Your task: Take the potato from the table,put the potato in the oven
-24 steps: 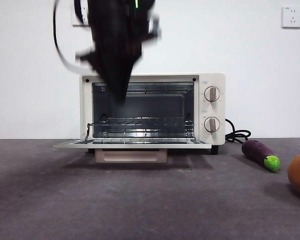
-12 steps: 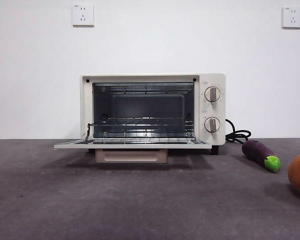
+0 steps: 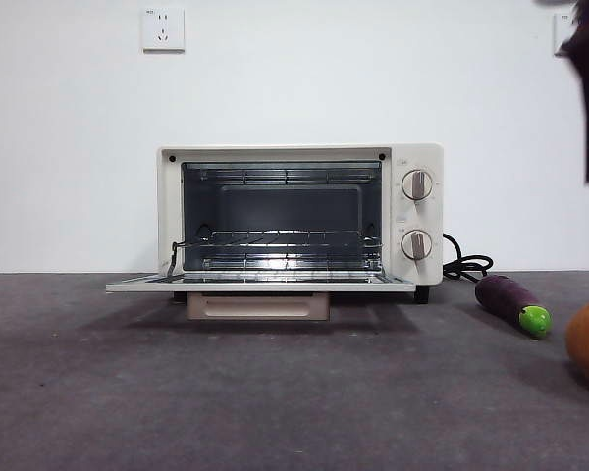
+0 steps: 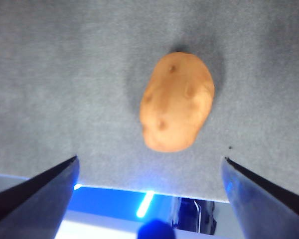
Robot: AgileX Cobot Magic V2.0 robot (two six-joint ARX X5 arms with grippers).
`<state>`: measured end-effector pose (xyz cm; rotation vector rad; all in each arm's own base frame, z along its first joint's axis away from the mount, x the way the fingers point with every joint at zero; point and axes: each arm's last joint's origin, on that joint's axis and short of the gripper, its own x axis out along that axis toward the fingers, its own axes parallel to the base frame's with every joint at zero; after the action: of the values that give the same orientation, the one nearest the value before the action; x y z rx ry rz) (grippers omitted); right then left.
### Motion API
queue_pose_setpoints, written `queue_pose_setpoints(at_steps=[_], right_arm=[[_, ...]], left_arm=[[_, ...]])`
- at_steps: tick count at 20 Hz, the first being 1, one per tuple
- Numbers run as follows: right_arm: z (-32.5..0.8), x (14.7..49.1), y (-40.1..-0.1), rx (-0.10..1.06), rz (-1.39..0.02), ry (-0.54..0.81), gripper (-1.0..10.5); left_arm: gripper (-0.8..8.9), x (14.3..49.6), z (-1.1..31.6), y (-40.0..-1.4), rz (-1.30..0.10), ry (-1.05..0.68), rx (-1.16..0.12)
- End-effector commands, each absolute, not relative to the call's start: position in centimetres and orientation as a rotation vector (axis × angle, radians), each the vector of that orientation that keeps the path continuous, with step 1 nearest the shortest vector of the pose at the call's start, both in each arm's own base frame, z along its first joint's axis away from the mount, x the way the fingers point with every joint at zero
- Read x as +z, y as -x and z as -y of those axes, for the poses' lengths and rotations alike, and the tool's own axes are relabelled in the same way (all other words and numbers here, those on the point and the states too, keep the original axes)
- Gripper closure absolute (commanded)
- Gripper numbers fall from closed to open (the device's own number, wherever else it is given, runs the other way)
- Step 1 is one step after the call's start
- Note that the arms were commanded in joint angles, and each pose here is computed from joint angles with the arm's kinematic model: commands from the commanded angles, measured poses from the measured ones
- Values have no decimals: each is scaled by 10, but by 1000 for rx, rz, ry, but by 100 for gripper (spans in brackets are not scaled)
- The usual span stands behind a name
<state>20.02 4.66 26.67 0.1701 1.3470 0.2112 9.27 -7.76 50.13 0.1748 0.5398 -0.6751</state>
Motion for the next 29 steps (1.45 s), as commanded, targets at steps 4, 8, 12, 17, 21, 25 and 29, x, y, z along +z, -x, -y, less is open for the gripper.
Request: queue_pose_setpoints(at_steps=[4,8,12,17,21,25,29], right_arm=[[-67,238,-224,56,-1407,-71,470],[-74,218,-240,28,-1440,-63,470],[-77,200,-252,18,-1475,-59,470],[-79,183,-259,-11,-1530,-31,501],[-79,180,-260,-4,-1538,-18,930],[-79,181,-258,15,-1558,-31,958],[-91,198,-257,190,-1518,-163,958]], left_arm=[[819,506,56,-66,-470,-143,-677],[819,485,36,-46,-463,-158,-611],[819,455,21,-30,-490,-150,-566],[819,438,9,-15,-485,-121,-562],[819,438,3,-8,-460,-110,-565],[819,438,1,-6,-450,-106,-566],[819,438,1,-6,-445,-126,-570]])
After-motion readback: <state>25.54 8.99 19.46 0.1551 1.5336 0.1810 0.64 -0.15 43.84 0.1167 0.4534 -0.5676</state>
